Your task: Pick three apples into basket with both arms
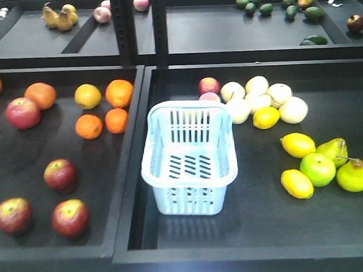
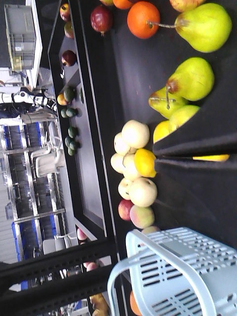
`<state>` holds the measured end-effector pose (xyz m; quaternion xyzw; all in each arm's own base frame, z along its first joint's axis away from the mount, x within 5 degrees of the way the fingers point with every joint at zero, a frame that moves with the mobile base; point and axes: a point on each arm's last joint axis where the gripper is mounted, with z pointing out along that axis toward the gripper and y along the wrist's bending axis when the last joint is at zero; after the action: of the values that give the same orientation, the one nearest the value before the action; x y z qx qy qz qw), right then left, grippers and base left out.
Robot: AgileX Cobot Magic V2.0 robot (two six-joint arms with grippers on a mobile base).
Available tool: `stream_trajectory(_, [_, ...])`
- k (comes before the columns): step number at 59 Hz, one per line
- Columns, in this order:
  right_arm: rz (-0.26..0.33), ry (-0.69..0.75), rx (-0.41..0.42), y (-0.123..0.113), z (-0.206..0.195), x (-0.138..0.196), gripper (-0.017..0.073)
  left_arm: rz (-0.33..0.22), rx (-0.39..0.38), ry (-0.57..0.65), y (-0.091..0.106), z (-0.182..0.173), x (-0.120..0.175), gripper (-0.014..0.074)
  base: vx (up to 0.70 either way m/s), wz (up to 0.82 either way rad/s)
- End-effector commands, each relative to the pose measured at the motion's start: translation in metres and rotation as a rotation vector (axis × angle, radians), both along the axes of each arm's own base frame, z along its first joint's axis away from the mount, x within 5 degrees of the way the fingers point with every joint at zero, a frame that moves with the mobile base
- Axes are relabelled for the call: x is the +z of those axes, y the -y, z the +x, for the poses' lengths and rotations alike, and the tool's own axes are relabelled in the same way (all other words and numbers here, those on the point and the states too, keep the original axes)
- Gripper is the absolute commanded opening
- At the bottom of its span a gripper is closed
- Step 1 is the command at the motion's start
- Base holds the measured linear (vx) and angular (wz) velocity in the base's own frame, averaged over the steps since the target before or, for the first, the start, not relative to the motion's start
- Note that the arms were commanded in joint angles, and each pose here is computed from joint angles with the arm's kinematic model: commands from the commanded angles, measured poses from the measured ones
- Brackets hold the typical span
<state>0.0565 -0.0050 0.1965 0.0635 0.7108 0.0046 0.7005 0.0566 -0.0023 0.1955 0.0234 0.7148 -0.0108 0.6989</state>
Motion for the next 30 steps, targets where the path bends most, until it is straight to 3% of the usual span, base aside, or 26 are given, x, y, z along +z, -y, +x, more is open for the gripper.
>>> stream_trajectory(1, [-0.023, 0.071, 0.009, -0.0008, -0.0004, 0.0029, -0.0004, -0.025, -0.011, 0.111, 0.0008, -0.0025, 0.0162, -0.0006, 0.15, -0.19])
stream_trajectory(30, [-0.023, 0.071, 0.009, -0.0008, -0.0004, 0.0029, -0.0004, -0.025, -0.011, 0.111, 0.0008, -0.0025, 0.0162, -0.0006, 0.13, -0.15])
